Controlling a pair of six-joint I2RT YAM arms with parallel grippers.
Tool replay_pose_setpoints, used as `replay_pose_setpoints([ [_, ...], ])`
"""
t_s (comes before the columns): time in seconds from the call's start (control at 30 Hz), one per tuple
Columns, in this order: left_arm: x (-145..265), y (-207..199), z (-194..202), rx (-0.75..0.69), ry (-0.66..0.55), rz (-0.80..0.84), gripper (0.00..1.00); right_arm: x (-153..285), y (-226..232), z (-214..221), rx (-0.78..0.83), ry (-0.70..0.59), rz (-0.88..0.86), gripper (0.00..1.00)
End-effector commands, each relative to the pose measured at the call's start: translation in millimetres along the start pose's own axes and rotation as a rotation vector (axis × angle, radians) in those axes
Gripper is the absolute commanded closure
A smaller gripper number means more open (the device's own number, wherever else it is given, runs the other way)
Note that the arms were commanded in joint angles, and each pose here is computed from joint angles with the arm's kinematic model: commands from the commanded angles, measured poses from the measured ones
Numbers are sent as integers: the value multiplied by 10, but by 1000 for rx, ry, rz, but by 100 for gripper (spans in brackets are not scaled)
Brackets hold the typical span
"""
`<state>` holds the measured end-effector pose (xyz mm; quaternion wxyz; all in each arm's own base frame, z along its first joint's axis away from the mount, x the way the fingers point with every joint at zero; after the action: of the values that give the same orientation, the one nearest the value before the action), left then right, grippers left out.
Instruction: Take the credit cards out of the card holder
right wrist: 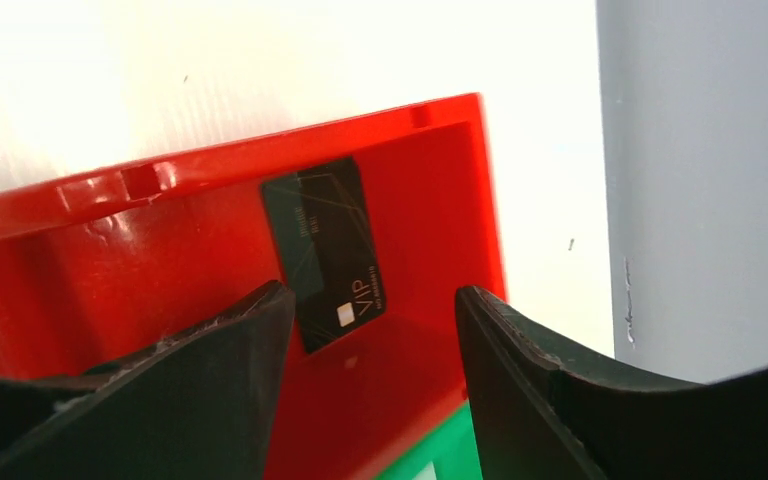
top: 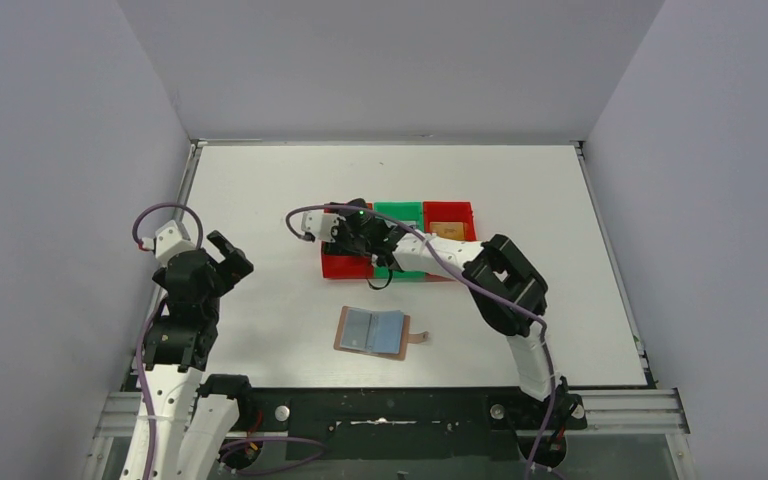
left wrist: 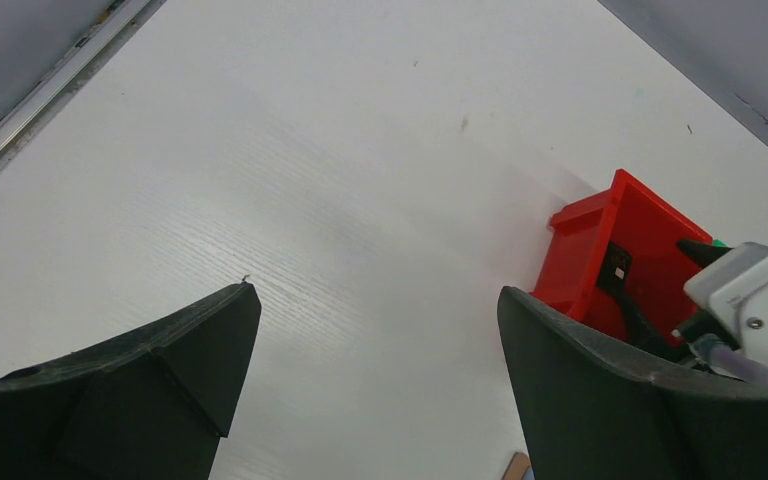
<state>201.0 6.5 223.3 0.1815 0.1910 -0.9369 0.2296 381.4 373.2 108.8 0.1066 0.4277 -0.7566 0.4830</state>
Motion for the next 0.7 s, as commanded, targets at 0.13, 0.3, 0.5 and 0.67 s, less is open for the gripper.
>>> replay_pose_setpoints([
  [0.13, -9, -51, -91, 0, -37, 27, 9, 808, -640, -636, -399, -330, 214, 28],
  [0.3, -5, -63, -82, -5, -32, 40, 9, 1195, -522, -678, -942, -316, 153, 22],
  [0.5, -8, -83, -75, -9, -30, 58, 9, 1366, 329, -508, -1261, -109, 143, 23],
  [0.67, -28, -103, -48, -16, -14, 70, 9, 1517, 982, -391, -1296, 130, 368, 25],
])
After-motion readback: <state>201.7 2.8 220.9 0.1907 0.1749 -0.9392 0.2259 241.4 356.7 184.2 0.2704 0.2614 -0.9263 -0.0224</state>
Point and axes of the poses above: each gripper's point midway between its finger pads, its own x axis back along the fingers, its own y axis along the line the jaws close on, z = x × y, the point moved 5 cm from there along x, back along the fingers
